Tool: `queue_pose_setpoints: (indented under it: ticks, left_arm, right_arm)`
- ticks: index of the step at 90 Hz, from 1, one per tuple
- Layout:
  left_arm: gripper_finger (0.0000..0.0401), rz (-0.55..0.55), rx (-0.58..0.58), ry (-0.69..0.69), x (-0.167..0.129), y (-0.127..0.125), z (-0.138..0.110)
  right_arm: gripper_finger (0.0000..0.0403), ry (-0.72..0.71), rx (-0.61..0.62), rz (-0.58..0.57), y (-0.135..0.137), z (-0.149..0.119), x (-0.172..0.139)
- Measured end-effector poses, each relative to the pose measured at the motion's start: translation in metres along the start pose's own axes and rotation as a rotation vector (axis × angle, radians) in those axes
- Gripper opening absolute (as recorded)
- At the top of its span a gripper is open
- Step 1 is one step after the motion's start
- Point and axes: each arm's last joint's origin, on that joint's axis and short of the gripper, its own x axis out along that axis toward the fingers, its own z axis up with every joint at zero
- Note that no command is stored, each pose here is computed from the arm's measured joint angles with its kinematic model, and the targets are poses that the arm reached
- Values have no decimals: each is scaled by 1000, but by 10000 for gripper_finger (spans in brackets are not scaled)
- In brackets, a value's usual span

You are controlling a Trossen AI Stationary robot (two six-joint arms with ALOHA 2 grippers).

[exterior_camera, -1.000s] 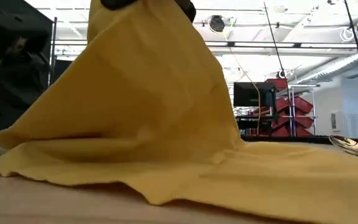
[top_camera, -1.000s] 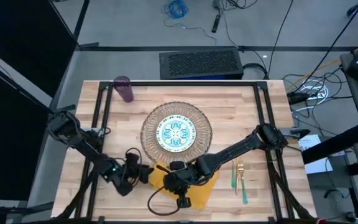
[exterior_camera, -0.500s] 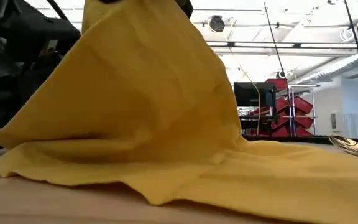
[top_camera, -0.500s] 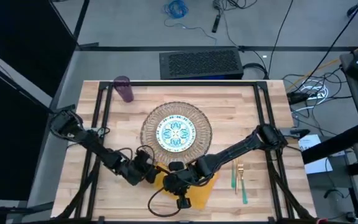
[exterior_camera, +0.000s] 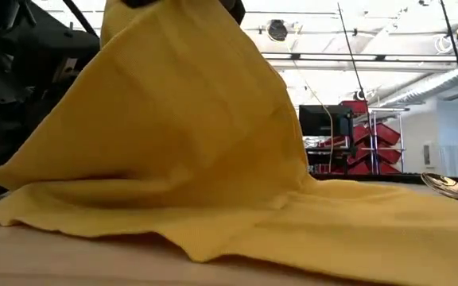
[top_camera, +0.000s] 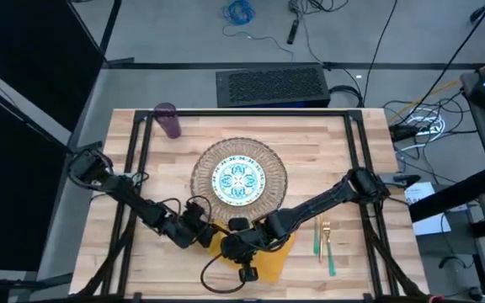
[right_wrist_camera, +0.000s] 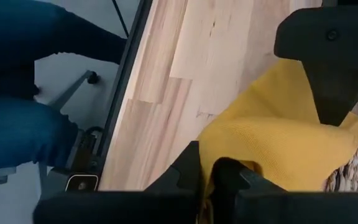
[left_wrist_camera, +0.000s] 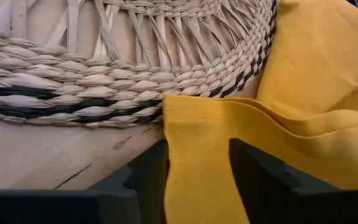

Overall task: Set table place
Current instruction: Fold the yellow table napkin

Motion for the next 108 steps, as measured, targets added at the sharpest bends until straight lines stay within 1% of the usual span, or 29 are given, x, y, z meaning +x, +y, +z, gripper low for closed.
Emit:
queue_pose_setpoints:
  ticks: [11, 26, 35, 47, 57, 66, 71, 81, 96, 108]
  left_arm:
    - [124, -3, -3, 13, 1, 0, 1]
    - [130, -1, -12, 23, 2, 0, 3]
    - [146, 20, -22, 36, 3, 3, 5]
    - [181, 39, -22, 51, 4, 5, 6]
    - [208, 30, -21, 74, 5, 10, 9]
    - [219, 11, -4, 85, 6, 13, 12]
    - [220, 3, 14, 86, 7, 13, 13]
    - [218, 1, 5, 87, 8, 14, 17]
    - [215, -18, 24, 72, 13, 14, 17]
    - [188, -20, 35, 65, 17, 14, 16]
  right_arm:
    - [0, 0, 0, 0, 0, 0, 0]
    - [0, 0, 0, -1, 0, 0, 0]
    - [0, -2, 0, 0, 0, 0, 0]
    - [0, -9, 0, 2, 0, 1, 0]
    - [0, -11, 0, 2, 0, 1, 0]
    - [0, -22, 0, 5, 0, 2, 0]
    - [0, -30, 0, 8, 1, 3, 0]
    - [0, -32, 1, 10, 2, 3, 0]
    - [0, -35, 8, -5, 4, 2, 0]
    - [0, -35, 7, -8, 5, 2, 0]
